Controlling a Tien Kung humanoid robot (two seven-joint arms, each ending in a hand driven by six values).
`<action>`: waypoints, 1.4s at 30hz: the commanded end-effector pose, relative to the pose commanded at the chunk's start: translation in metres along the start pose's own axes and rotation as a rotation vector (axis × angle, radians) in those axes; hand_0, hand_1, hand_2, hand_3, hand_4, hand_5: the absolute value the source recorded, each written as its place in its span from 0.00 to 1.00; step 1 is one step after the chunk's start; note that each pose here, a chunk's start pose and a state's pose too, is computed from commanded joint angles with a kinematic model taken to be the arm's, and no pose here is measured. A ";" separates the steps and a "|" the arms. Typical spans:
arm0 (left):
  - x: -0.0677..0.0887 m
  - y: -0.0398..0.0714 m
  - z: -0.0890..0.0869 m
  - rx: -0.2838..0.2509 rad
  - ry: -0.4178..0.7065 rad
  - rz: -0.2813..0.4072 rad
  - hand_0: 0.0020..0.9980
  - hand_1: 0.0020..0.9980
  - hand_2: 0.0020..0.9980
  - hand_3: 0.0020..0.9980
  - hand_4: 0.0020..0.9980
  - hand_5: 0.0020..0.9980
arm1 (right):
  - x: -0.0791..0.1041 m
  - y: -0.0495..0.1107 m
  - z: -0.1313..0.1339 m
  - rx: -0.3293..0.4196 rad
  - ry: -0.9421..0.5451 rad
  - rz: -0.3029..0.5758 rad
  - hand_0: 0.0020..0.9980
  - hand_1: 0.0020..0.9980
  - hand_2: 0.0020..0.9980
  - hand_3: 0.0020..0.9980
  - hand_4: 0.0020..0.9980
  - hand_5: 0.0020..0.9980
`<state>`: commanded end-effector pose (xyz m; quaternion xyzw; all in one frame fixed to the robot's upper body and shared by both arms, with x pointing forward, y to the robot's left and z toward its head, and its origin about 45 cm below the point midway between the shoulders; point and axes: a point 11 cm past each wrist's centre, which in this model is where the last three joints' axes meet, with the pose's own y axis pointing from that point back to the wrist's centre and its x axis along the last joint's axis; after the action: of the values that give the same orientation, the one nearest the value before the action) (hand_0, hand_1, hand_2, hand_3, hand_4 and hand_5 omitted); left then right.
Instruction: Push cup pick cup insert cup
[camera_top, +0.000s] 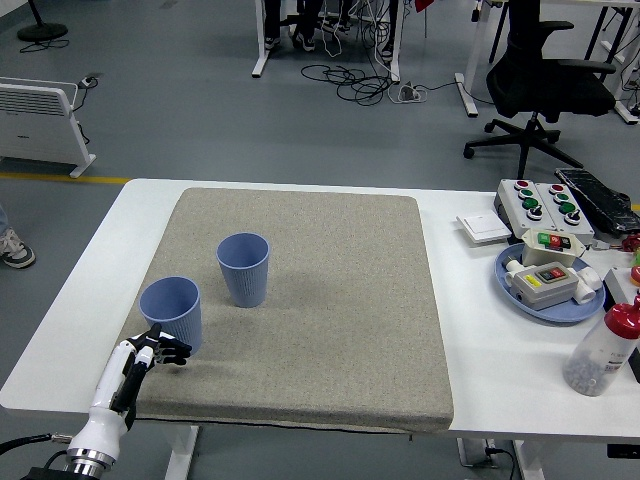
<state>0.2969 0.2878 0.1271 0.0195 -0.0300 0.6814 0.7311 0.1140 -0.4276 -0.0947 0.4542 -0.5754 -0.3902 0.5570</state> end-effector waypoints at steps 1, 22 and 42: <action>0.000 -0.002 -0.001 0.009 0.001 -0.006 0.52 0.55 0.52 0.46 0.54 1.00 | 0.000 0.000 0.000 0.001 0.000 0.000 0.72 0.66 0.66 0.58 0.09 0.55; 0.002 -0.033 -0.003 0.034 -0.022 -0.019 0.64 0.61 0.56 0.49 0.55 1.00 | -0.002 0.000 -0.001 0.002 -0.003 -0.005 0.72 0.66 0.66 0.58 0.09 0.55; 0.005 -0.067 -0.007 0.052 -0.022 0.004 0.65 0.62 0.56 0.49 0.55 1.00 | -0.005 0.000 0.000 -0.002 0.003 -0.007 0.72 0.66 0.66 0.58 0.09 0.54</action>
<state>0.3638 0.2889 0.1213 0.0461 -0.0206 0.6830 0.7287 0.1137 -0.4232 -0.0963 0.4563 -0.5727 -0.3922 0.5568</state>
